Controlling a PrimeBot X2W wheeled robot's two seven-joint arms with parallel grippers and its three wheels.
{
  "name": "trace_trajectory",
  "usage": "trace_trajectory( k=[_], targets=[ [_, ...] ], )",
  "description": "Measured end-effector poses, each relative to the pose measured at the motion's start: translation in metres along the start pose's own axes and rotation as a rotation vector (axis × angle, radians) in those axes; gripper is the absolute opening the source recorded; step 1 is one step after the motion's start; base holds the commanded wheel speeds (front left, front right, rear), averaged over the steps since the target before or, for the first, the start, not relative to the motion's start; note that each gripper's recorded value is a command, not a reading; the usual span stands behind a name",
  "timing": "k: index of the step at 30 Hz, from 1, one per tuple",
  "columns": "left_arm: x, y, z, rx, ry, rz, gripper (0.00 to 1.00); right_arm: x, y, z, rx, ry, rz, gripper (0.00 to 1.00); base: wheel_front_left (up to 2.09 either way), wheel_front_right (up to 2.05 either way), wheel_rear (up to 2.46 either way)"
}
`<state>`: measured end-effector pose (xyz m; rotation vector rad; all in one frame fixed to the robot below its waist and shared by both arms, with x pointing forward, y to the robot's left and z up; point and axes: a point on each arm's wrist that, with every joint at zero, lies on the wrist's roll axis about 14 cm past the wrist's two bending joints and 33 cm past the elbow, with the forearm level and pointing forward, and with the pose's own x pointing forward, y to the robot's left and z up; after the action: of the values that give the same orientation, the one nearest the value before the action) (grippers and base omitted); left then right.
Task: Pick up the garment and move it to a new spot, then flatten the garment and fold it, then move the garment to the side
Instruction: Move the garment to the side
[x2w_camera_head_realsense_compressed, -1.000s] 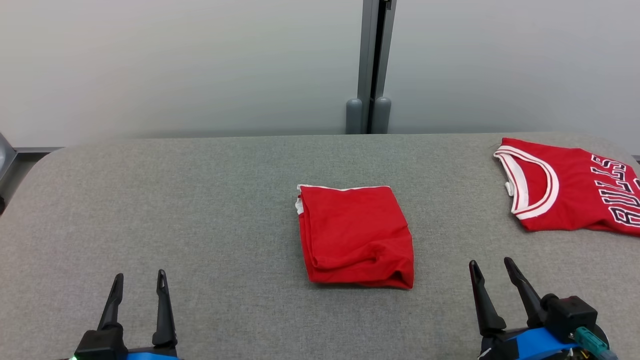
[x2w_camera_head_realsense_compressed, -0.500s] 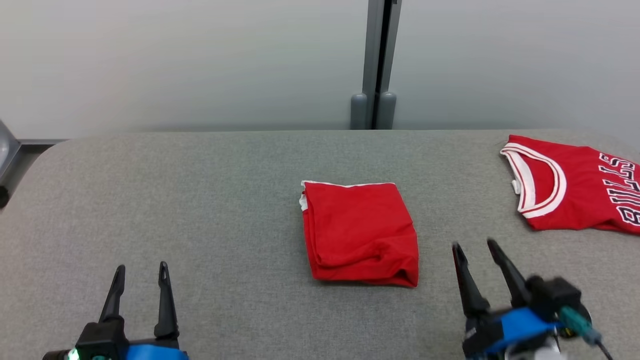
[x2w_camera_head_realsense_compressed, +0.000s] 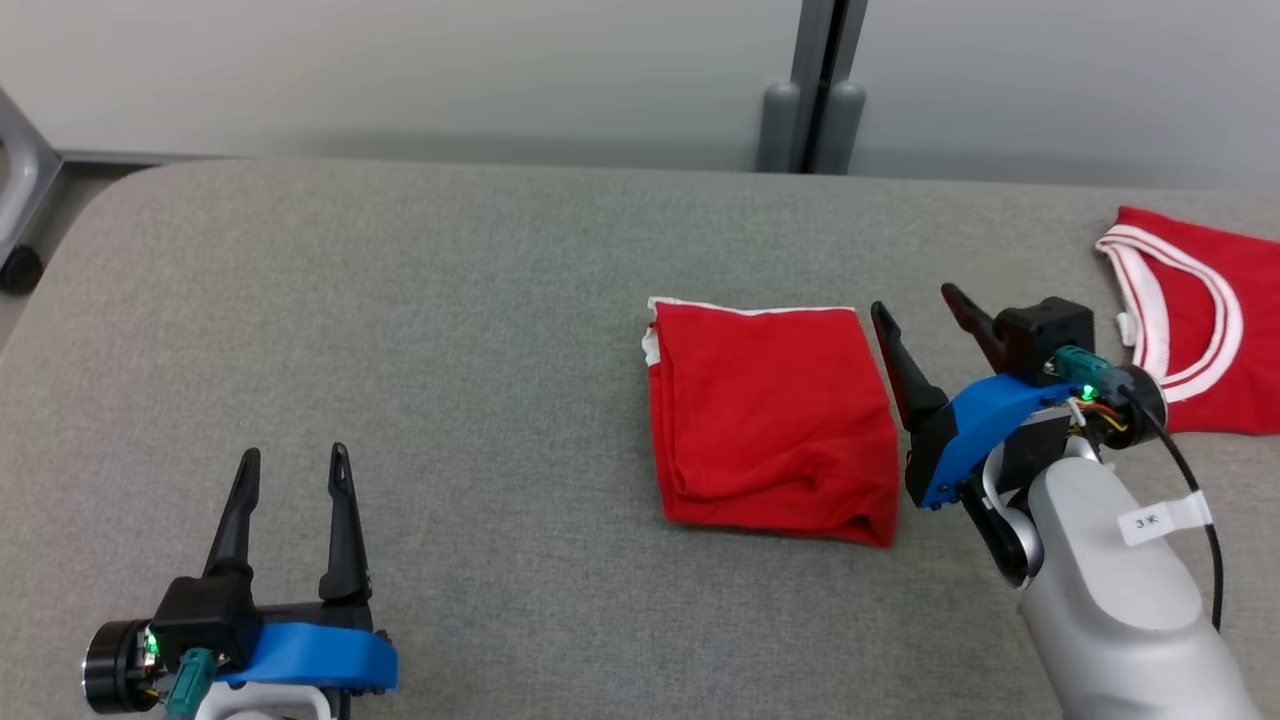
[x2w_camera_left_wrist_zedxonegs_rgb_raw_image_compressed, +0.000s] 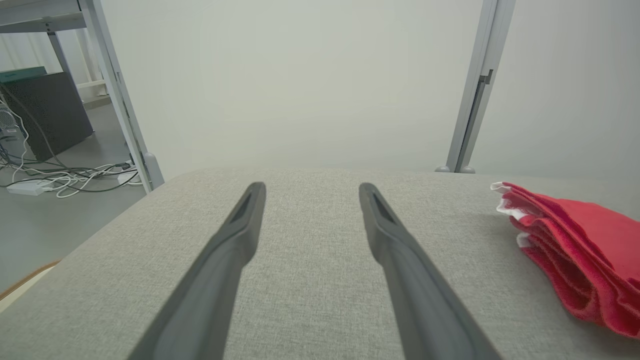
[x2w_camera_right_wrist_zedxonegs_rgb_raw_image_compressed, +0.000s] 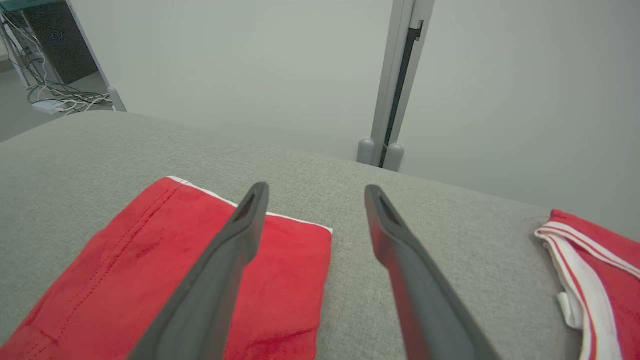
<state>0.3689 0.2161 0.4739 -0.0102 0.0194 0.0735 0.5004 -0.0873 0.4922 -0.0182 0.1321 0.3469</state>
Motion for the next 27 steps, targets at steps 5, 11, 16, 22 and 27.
trace_trajectory(
  k=[5,11,16,22,27],
  targets=[
    [0.006,0.004,-0.007,-0.002,0.021,0.017,1.00,0.006,0.003,-0.061,0.017,0.180,0.016,1.00,0.00,0.00,0.00],
    [0.009,0.007,-0.012,-0.004,0.035,0.031,1.00,-0.005,0.015,-0.115,0.043,0.316,0.040,1.00,0.00,0.00,0.00],
    [0.011,0.006,-0.011,-0.018,0.032,0.036,1.00,-0.011,0.028,-0.129,0.063,0.340,0.064,1.00,0.00,0.00,0.00],
    [0.006,0.005,-0.003,-0.029,0.011,0.033,1.00,-0.013,0.040,-0.123,0.073,0.324,0.086,0.00,0.00,0.00,0.00],
    [0.007,-0.006,0.003,-0.042,-0.010,0.002,1.00,-0.004,0.028,-0.101,-0.037,0.266,0.111,0.00,0.00,0.00,0.00]
  ],
)
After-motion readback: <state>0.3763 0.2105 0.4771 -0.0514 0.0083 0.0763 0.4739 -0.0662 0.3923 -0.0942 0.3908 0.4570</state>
